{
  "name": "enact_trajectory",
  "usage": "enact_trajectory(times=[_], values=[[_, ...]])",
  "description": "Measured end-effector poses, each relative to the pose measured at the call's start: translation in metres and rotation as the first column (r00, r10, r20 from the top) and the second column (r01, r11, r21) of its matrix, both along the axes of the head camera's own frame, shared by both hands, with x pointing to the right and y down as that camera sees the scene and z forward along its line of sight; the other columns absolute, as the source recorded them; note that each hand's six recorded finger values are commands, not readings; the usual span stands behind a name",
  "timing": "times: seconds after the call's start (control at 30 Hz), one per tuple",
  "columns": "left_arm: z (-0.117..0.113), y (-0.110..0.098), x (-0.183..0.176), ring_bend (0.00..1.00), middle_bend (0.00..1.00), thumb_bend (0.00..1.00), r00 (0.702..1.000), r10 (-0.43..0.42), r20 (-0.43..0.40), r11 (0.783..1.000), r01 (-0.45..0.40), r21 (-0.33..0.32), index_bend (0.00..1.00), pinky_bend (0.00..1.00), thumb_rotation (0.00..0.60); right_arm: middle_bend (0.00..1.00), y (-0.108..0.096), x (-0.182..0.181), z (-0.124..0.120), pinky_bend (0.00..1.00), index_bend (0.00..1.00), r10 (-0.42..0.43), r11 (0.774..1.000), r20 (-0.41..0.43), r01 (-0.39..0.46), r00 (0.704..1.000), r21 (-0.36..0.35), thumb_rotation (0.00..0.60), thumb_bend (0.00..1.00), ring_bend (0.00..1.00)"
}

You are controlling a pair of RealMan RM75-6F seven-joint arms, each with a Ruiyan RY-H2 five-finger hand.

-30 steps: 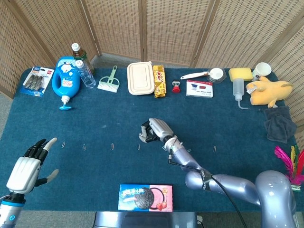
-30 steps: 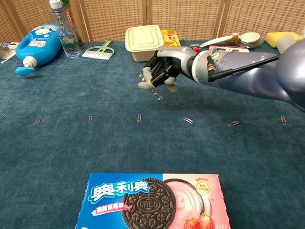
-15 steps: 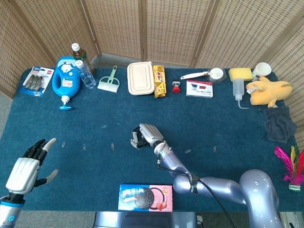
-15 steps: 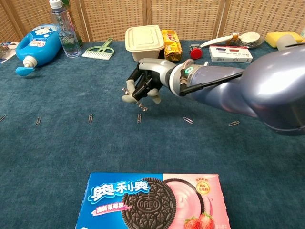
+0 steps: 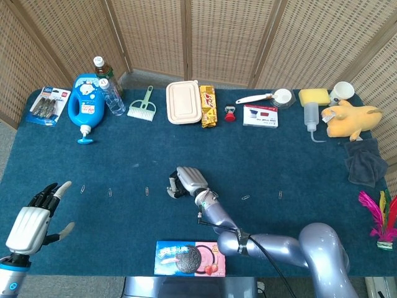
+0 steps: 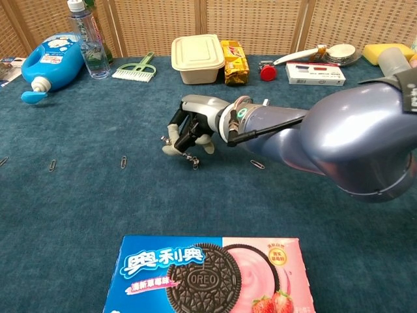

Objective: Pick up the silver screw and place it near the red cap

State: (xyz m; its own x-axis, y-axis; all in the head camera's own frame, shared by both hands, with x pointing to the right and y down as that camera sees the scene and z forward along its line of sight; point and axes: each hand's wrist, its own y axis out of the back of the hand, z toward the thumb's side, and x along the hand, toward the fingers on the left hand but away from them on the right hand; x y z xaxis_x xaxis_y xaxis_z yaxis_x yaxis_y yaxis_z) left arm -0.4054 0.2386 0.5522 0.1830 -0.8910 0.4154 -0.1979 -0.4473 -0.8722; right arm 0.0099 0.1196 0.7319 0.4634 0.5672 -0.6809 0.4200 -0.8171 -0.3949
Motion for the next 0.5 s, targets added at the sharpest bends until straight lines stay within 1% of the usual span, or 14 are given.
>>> enact_trajectory(times=[0.2,0.37,0.5], values=[[0.001,0.000,-0.002,0.10,0.18,0.42,1.000,-0.002,0.000,1.000,0.002,-0.001,0.00,0.18,0.600,0.93,-0.009,0.007,0.000,0.80,0.66,0.011,1.000,-0.019,-0.011,1.000,0.019,0.600,0.43,0.95],[0.003,-0.002,0.003,0.10,0.18,0.42,1.000,0.008,-0.006,1.000,-0.008,-0.004,0.00,0.18,0.600,0.93,-0.028,0.021,-0.011,0.80,0.66,0.044,0.998,-0.022,-0.043,0.999,0.056,0.600,0.44,0.95],[0.003,-0.004,0.007,0.09,0.18,0.42,1.000,0.017,-0.011,1.000,-0.017,-0.002,0.00,0.18,0.600,0.93,-0.047,0.041,-0.022,0.80,0.65,0.080,0.993,-0.030,-0.077,0.996,0.087,0.600,0.43,0.95]])
